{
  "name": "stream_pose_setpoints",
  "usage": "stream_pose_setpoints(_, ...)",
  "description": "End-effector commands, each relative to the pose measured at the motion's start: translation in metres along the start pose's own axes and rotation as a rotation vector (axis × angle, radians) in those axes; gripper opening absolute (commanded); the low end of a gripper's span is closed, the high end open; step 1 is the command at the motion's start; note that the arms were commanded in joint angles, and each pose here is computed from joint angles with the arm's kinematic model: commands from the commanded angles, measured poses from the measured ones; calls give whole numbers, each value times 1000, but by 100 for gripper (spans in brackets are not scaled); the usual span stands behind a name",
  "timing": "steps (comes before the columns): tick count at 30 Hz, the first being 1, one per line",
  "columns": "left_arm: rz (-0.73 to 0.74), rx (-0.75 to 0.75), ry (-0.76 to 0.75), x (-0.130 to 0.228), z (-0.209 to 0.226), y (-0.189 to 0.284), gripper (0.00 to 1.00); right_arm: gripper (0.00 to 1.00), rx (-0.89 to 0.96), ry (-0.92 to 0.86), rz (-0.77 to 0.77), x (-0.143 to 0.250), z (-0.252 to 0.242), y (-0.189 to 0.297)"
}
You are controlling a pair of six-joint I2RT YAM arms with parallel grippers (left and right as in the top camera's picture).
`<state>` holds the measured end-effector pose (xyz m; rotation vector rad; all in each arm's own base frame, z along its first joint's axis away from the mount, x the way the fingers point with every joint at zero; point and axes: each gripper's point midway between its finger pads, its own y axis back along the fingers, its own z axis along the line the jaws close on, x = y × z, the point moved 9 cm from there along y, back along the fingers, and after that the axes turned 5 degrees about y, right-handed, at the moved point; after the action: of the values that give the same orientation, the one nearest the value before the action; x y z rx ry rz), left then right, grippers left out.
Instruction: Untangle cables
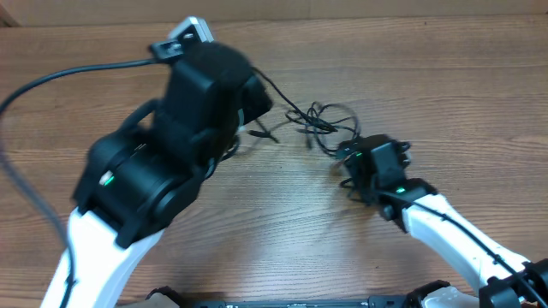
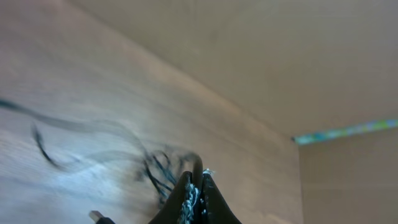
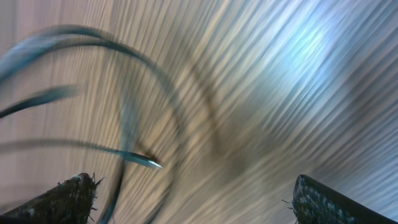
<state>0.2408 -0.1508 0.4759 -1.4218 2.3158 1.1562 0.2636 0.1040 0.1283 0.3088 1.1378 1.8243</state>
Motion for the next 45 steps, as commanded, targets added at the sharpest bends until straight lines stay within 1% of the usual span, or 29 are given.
stream_pose_setpoints(1, -236, 13, -58, -32, 13, 57, 4, 100, 13, 95, -23, -30, -8, 0)
stream_pose_setpoints(4, -318, -8, -75, -41, 21, 75, 4, 99, 102, 128, -100, -49, -21, 2)
stream_pose_setpoints(9, -440, -93, -71, -51, 39, 97, 4, 100, 276, 23, -177, -88, -52, 15)
stream_pose_setpoints(10, -485, -137, -73, -54, 46, 103, 4, 100, 293, 13, -180, -104, -59, 21)
stream_pose_setpoints(14, -550, -224, -87, -58, 56, 107, 4, 100, 274, 47, -170, -133, -66, 33)
stream_pose_setpoints(16, -556, -260, -94, -59, 59, 104, 4, 99, 282, 55, -171, -145, -70, 40)
stream_pose_setpoints(19, -570, -335, -94, -65, 65, 94, 4, 100, 316, 23, -184, -159, -79, 51)
stream_pose_setpoints(21, -577, -394, -85, -71, 70, 85, 4, 100, 319, -11, -168, -165, -85, 56)
stream_pose_setpoints(26, -582, -528, -63, -87, 83, 56, 4, 100, 297, 16, -136, -172, -94, 60)
stream_pose_setpoints(29, -605, -615, -30, -103, 94, 37, 4, 100, 311, 25, -125, -171, -97, 61)
stream_pose_setpoints(33, -640, -687, 8, -130, 110, 16, 4, 100, 363, 14, -126, -170, -104, 64)
stream_pose_setpoints(36, -639, -673, -49, -162, 118, -1, 4, 100, 434, -27, -152, -173, -115, 68)
stream_pose_setpoints(37, -630, -639, -94, -184, 126, -11, 4, 100, 481, -71, -170, -177, -126, 73)
stream_pose_setpoints(42, -648, -610, -22, -224, 162, -18, 4, 100, 501, -172, -179, -187, -151, 86)
stream_pose_setpoints(45, -681, -665, 2, -243, 186, -19, 4, 100, 513, -195, -189, -192, -162, 91)
